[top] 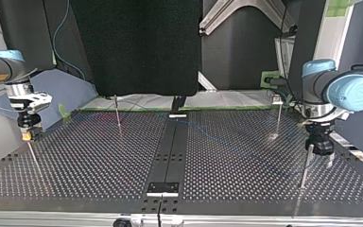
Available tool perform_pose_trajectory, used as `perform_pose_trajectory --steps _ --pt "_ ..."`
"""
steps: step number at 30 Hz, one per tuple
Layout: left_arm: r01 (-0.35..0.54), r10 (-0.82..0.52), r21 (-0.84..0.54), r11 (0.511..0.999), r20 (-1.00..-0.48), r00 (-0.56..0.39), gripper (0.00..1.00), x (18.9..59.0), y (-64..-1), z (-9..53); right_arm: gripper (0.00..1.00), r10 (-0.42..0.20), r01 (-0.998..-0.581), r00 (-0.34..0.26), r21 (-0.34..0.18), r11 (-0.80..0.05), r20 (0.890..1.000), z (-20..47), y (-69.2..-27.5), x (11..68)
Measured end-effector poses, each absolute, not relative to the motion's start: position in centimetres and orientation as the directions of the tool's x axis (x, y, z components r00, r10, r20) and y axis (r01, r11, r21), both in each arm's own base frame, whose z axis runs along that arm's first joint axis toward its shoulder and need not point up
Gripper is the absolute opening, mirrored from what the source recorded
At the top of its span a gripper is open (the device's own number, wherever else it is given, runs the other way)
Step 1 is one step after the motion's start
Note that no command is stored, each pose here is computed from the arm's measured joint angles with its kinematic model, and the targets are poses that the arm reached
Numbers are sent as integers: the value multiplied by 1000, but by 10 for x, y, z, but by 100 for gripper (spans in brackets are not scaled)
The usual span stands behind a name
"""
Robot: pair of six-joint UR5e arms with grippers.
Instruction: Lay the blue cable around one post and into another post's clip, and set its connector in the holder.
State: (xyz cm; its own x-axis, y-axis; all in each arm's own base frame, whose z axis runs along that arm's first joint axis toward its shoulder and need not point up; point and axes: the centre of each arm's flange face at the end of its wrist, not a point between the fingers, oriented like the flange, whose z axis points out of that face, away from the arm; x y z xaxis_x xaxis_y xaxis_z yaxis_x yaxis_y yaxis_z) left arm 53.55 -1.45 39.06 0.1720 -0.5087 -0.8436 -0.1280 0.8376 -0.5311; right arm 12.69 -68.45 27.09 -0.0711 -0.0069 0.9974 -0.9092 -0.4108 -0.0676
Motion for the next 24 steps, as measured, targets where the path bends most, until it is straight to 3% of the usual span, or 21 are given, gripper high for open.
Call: perform_pose_trajectory --steps 9,24 --pt "-162 -557 -603 781 -790 256 100 536 2 395 99 -10 -909 -70 -68 -412 998 270 -684 128" --pt "-114 -674 -701 704 -710 204 100 534 2 390 99 -10 -909 -69 -67 -412 998 270 -684 128"
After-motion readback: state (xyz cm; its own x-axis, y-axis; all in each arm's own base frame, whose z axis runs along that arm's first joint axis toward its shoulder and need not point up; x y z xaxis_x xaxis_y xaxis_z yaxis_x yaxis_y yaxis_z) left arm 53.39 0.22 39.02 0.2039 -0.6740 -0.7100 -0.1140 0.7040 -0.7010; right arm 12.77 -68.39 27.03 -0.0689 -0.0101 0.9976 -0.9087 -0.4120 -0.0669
